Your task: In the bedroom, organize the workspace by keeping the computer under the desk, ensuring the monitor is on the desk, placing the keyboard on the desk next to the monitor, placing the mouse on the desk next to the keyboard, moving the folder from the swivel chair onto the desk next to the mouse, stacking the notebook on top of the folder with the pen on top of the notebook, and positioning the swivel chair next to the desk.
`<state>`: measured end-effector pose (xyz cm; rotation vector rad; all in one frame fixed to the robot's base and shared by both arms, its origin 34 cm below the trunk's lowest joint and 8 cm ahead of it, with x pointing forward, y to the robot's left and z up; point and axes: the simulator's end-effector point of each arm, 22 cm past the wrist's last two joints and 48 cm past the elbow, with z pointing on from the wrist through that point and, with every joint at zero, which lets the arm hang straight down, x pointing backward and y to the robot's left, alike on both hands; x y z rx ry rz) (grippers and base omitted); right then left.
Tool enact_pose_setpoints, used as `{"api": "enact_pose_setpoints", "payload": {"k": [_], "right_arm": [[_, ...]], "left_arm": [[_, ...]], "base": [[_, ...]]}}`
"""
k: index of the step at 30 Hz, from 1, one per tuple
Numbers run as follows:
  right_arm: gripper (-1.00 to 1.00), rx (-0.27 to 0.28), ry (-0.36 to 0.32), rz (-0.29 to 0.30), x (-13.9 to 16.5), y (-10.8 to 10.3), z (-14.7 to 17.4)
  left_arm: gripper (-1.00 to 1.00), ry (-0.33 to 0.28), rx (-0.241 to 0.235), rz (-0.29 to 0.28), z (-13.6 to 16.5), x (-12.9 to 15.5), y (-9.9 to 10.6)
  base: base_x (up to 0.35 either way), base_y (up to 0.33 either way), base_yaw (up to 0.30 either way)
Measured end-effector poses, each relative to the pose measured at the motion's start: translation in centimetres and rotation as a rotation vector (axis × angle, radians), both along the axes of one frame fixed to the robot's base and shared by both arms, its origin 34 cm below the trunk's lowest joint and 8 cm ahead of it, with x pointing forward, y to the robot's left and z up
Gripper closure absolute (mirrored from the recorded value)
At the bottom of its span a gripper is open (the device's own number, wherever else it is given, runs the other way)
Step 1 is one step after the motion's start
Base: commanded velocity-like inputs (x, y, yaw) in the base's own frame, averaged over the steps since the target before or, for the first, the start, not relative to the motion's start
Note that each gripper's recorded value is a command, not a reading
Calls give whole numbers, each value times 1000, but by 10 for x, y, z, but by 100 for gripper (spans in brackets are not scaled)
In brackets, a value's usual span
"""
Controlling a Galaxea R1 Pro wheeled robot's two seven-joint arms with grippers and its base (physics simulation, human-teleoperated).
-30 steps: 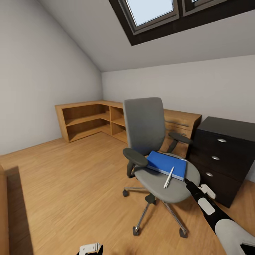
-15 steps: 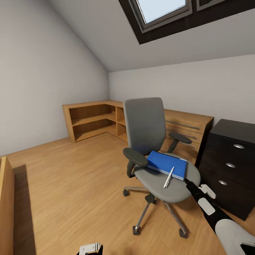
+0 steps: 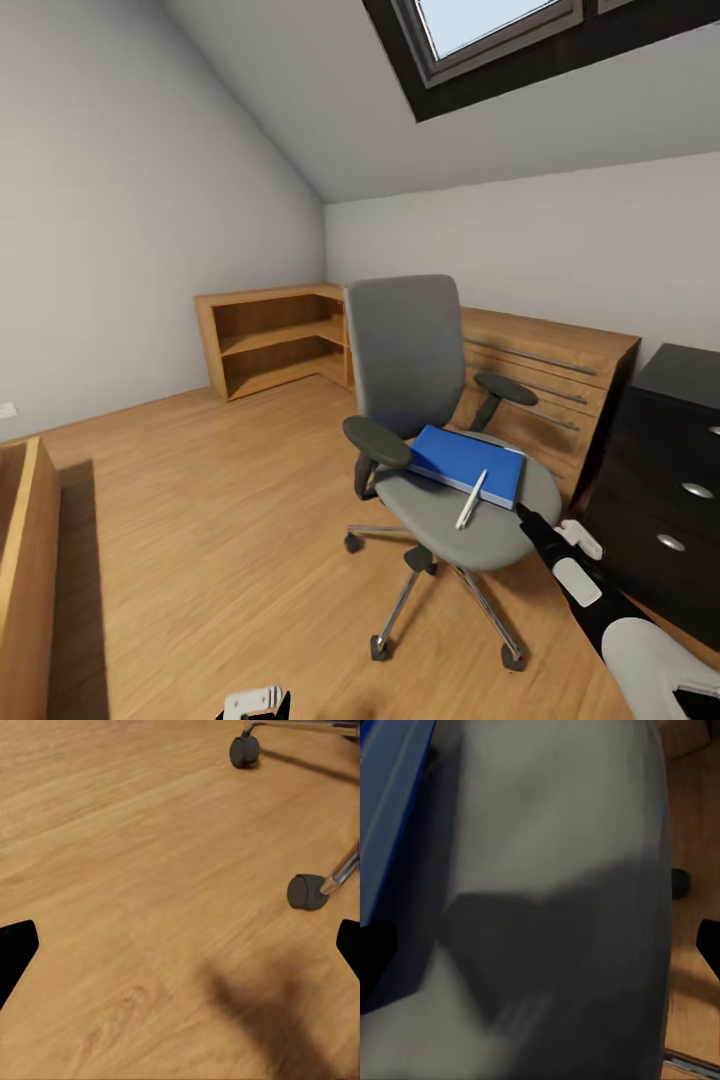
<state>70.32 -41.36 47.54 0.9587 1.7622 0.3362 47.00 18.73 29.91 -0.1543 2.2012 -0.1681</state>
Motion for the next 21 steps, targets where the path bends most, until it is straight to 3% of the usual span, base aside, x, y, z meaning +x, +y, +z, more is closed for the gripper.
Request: {"api": "enact_pose_setpoints", "payload": {"k": [13, 21], "right_arm": [[-100, 26, -18, 20, 6, 35, -1], [-100, 35, -10, 39, 6, 40, 0]], "left_arm": [[-100, -1, 0, -1, 0, 0, 0], [-100, -3, -1, -1, 1, 0, 0]], "base": [[271, 17, 2], [320, 0, 0]]}}
